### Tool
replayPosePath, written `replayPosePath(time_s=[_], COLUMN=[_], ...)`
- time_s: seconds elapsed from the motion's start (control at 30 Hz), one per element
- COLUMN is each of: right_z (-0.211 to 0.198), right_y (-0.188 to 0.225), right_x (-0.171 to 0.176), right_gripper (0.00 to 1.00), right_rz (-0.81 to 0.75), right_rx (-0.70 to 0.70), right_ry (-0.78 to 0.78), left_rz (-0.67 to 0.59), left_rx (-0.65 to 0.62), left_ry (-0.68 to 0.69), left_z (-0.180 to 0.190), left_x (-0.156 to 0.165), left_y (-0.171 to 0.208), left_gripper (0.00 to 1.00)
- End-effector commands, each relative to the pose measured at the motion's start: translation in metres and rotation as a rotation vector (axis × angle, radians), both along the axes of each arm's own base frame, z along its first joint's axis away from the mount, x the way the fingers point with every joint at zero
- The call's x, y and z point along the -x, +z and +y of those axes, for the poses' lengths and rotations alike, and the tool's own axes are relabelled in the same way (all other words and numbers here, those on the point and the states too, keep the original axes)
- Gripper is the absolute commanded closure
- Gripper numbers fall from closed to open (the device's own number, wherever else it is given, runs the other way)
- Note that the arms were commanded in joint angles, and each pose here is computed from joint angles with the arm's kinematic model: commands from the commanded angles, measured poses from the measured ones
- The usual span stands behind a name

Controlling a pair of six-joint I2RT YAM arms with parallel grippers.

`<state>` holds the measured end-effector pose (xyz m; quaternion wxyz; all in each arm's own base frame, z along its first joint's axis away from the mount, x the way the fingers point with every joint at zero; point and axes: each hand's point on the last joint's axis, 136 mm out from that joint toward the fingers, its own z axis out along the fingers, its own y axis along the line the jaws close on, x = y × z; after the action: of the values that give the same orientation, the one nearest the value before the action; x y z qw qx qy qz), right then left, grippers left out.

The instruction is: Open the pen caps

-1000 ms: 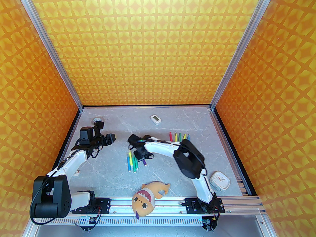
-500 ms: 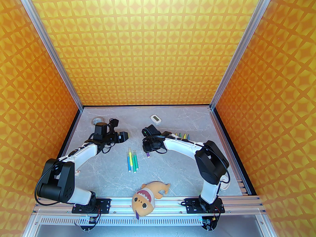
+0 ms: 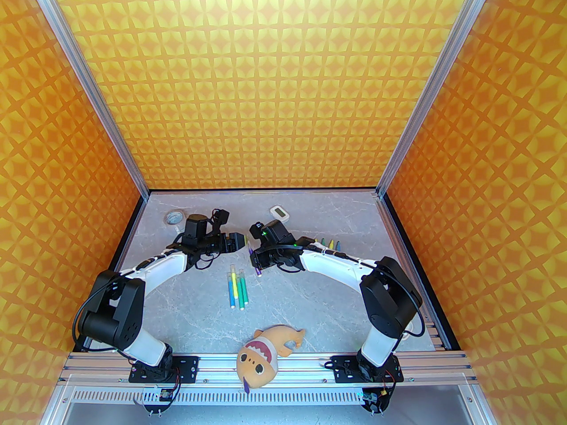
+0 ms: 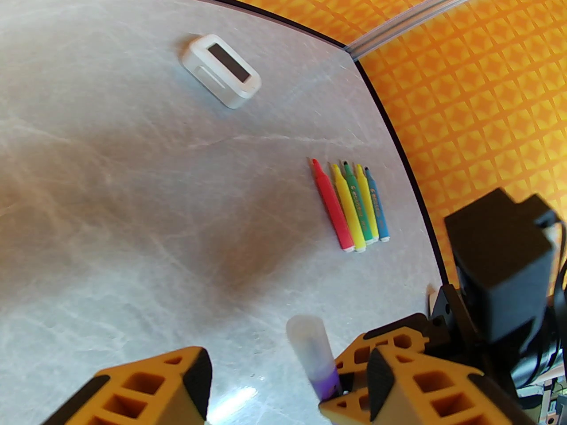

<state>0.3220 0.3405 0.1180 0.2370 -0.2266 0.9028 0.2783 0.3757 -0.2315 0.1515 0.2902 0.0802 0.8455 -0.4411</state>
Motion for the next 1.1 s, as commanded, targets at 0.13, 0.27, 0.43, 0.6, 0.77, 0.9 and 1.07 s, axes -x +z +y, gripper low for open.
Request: replayPosePath(time_s=[0.13,0.27,0.43,0.6,0.77,0.9,1.07], right_z=[0.006,0.006,0.007,0.007,0.007,0.007,0.005], right_y=[0.024,0.03,0.031,0.032,0.035,0.034,0.03], right_x=[0.0,0.0,-0.001,-0.002,-0.003,-0.003,-0.003], right_gripper=[1.0,1.0,1.0,1.0,1.0,1.0,0.9], right_rz=[-0.059,-0.076,-0.085,-0.091,-0.104,-0.11,-0.118], right_rx=[-0.068,-0.079,-0.08,-0.081,-0.087,-0.086,-0.087], right_ry=[0.039,0.041,0.047,0.047,0.043,0.044,0.037], left_rz=[0.007,0.01,0.013,0.012,0.016,0.024,0.026], left_rx=[0.033,0.035,0.038,0.041,0.042,0.049,0.057], left_ry=[-0.057,-0.064,-0.074,-0.079,-0.08,-0.073,-0.069], left_z=[-0.02,-0.023,-0.026,-0.028,-0.028,-0.028,-0.029], left_x=[0.001,0.001,0.002,0.003,0.004,0.002,0.001], left_y=[0.01,0.011,0.011,0.013,0.013,0.013,0.015], left_gripper=[0.42,0.46,0.51,0.58,0.7,0.76,0.84])
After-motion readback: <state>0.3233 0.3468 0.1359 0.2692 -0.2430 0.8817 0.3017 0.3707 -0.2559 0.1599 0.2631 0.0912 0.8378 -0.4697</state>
